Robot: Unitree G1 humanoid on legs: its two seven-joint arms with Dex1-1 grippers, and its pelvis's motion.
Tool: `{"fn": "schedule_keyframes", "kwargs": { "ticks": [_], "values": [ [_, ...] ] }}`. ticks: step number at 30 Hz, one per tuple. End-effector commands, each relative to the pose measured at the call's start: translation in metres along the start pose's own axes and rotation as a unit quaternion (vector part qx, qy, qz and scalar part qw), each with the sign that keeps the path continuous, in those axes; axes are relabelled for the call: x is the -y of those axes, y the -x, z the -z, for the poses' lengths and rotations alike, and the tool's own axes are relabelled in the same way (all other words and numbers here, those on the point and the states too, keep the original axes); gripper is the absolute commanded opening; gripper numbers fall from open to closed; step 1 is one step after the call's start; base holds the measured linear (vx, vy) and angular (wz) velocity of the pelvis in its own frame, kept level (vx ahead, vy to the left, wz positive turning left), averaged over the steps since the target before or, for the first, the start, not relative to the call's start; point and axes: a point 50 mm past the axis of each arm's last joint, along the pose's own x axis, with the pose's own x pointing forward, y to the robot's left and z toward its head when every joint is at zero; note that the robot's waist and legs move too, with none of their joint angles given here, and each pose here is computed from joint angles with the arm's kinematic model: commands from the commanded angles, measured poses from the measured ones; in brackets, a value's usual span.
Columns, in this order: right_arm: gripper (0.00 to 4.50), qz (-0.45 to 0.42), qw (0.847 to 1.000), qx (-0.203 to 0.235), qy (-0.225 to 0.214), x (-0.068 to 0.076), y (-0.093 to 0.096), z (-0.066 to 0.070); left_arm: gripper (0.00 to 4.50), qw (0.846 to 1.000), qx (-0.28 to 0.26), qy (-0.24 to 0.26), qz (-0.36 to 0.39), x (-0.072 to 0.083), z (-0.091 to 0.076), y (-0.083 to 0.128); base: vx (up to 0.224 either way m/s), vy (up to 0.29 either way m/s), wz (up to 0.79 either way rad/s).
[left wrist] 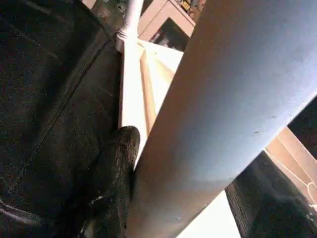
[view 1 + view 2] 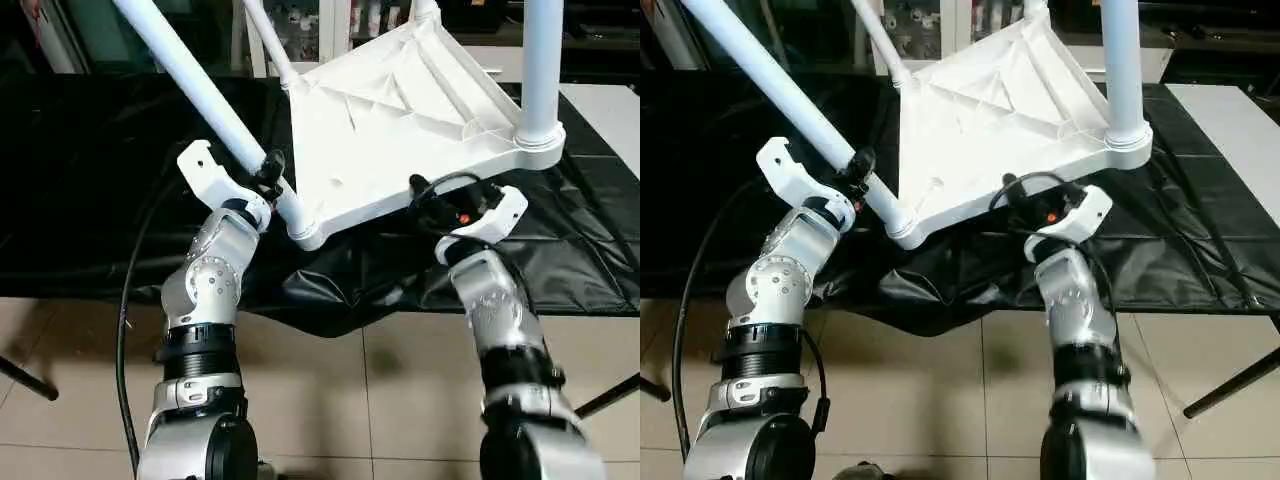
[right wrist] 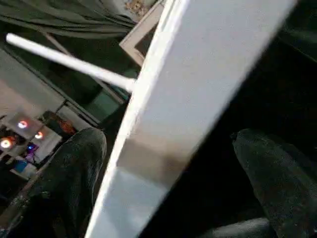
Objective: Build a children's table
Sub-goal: Flip table
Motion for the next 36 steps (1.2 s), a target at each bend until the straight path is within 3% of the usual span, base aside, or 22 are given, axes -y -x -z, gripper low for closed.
{"fn": "schedule_keyframes", "kwargs": {
  "ticks": [1, 20, 24, 32, 34, 36],
  "values": [
    [4.17, -0.016, 0.999, 0.028, -0.02, -0.001, -0.005, -0.01, 2.36, 0.999, -0.023, 0.048, -0.001, -0.003, 0.011, 0.002, 0.0, 0.0, 0.0],
    [2.42, -0.055, 0.998, 0.014, -0.011, 0.001, -0.017, -0.023, 2.34, 0.999, -0.027, 0.042, 0.006, -0.001, 0.01, 0.0, 0.0, 0.0, 0.0],
    [2.35, -0.055, 0.998, 0.023, -0.005, 0.002, -0.018, -0.027, 2.32, 0.999, -0.026, 0.042, 0.004, -0.001, 0.01, 0.0, 0.0, 0.0, 0.0],
    [2.26, -0.039, 0.996, 0.075, 0.026, 0.002, -0.018, -0.048, 2.24, 0.999, -0.028, 0.027, -0.017, -0.005, 0.01, -0.002, 0.0, 0.0, 0.0],
    [2.25, -0.03, 0.994, 0.093, 0.048, 0.002, -0.017, -0.055, 2.77, 0.999, -0.031, 0.014, -0.039, -0.011, 0.01, -0.002, 0.0, 0.0, 0.0],
    [2.24, -0.016, 0.991, 0.112, 0.069, 0.001, -0.016, -0.061, 2.9, 0.998, -0.029, 0.016, -0.048, -0.015, 0.01, -0.003, 0.0, 0.0, 0.0]
  ]
}}
